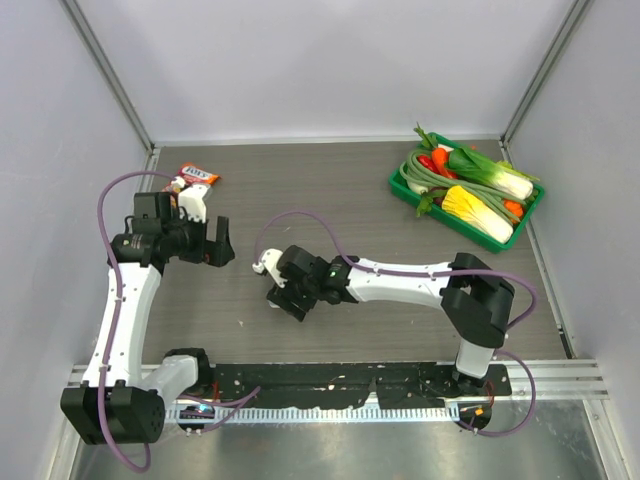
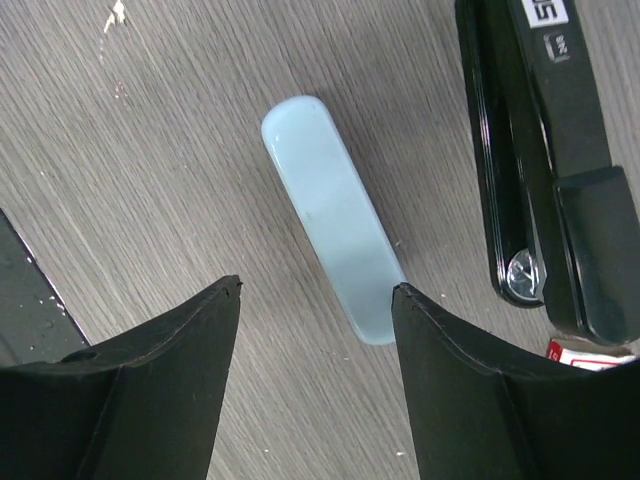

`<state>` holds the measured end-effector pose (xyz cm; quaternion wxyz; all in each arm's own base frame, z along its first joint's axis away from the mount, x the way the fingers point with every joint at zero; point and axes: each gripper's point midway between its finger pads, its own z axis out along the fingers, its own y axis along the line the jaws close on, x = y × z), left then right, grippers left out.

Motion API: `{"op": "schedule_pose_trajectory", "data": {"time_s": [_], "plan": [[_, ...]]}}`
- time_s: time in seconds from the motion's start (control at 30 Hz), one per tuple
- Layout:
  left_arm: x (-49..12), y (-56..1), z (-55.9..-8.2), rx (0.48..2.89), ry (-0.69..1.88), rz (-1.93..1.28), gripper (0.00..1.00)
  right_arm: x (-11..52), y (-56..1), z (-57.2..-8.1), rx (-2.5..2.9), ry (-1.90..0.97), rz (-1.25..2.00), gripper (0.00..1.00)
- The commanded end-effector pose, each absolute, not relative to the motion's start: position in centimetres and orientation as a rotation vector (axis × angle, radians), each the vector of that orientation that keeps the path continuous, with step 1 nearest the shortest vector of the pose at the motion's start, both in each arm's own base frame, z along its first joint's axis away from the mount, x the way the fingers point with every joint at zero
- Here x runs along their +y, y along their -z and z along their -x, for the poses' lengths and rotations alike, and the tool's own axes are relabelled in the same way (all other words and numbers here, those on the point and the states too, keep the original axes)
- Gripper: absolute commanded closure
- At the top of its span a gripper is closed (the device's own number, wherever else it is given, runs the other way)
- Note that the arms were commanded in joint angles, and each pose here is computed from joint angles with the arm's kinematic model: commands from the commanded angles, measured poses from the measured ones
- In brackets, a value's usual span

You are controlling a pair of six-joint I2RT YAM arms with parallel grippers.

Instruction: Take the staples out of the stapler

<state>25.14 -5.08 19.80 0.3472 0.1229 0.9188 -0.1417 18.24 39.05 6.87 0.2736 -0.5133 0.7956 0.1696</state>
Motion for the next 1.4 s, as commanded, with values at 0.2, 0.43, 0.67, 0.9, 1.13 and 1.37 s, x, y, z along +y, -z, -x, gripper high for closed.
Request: {"op": "schedule_pose_trajectory", "data": {"time_s": [0.2, 0.43, 0.67, 0.9, 1.13, 1.37], "plan": [[-5.8, -19.9, -24.4, 2.369, 0.415, -0.384, 0.00, 40.6, -7.2, -20.0, 2.044, -0.381, 1.418, 0.30], [-5.9, -19.9, -24.3, 2.368, 0.420, -0.392, 0.00, 39.9, -7.4, -21.1, 1.998, -0.283, 1.439, 0.22], [-5.8, -19.9, -24.1, 2.369, 0.411, -0.402, 0.00, 40.0, -6.2, -20.3, 2.010, -0.314, 1.504, 0.22], [-5.6, -19.9, -23.9, 2.362, 0.394, -0.414, 0.00, 40.2, -6.0, -19.5, 2.022, -0.361, 1.541, 0.40], [-5.8, -19.8, -23.9, 2.358, 0.411, -0.420, 0.00, 41.2, -7.1, -18.6, 2.030, -0.454, 1.526, 0.78], [-8.3, -20.9, -23.3, 2.294, 0.587, -0.463, 0.00, 42.9, -10.8, -18.7, 2.048, -0.606, 1.338, 0.98]]}}
